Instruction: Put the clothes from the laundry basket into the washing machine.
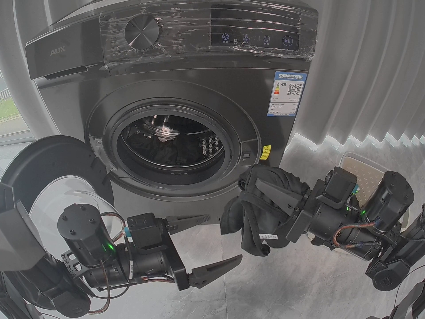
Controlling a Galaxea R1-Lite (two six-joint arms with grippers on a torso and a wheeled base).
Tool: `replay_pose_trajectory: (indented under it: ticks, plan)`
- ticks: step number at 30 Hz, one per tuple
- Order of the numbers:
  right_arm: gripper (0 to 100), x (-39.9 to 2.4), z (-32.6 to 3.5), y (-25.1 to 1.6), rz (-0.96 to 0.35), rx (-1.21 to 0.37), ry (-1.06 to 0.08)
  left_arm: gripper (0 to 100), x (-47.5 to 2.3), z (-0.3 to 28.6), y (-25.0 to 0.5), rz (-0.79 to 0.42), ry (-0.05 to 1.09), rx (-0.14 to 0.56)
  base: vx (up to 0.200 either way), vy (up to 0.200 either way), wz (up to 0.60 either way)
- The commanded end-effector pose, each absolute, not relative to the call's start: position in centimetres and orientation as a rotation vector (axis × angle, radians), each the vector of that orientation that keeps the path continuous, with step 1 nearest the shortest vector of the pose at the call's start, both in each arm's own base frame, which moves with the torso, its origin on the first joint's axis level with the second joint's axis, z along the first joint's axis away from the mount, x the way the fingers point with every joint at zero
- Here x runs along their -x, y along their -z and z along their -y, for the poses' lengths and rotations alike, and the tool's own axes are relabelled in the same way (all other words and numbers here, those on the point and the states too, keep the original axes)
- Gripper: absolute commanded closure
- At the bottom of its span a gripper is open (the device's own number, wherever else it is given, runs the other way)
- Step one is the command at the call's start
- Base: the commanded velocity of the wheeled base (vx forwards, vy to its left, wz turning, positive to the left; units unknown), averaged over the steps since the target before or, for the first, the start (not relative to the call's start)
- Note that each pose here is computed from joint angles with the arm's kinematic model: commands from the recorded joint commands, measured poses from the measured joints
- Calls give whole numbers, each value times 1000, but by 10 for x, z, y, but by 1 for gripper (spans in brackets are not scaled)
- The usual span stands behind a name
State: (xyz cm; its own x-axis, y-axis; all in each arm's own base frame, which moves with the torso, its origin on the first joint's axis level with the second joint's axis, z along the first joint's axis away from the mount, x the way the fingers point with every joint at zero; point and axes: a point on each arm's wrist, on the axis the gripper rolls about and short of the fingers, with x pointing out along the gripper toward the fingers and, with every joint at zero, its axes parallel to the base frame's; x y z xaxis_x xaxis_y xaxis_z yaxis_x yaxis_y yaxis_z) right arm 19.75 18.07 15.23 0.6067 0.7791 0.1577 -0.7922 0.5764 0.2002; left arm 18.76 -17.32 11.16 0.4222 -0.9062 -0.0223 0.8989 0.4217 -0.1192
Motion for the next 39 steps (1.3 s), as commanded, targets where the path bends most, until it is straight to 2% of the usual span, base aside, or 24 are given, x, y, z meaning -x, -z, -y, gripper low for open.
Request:
replay_pose_trajectory:
  ticks: [1, 7, 14, 24, 31, 32, 39]
  plan:
    - [100, -196, -181, -157, 72, -267, -923, 0, -189, 176, -108, -101, 1149, 91, 0, 0, 0]
    - [100, -198, -185, -162, 97, -275, -925, 0, -198, 194, -97, -116, 1168, 79, 0, 0, 0]
    - [100, -198, -189, -165, 111, -281, -933, 0, -215, 221, -80, -90, 1172, 20, 0, 0, 0]
    - [100, -193, -195, -167, 115, -290, -941, 0, -248, 251, -67, -38, 1115, 29, 0, 0, 0]
    - [100, -193, -195, -166, 111, -291, -941, 0, -257, 258, -70, 1, 1089, 39, 0, 0, 0]
    - [100, -193, -195, -166, 111, -291, -941, 100, -256, 258, -71, 2, 1091, 41, 0, 0, 0]
    - [100, -194, -195, -167, 115, -293, -940, 100, -258, 259, -74, 14, 1084, 52, 0, 0, 0]
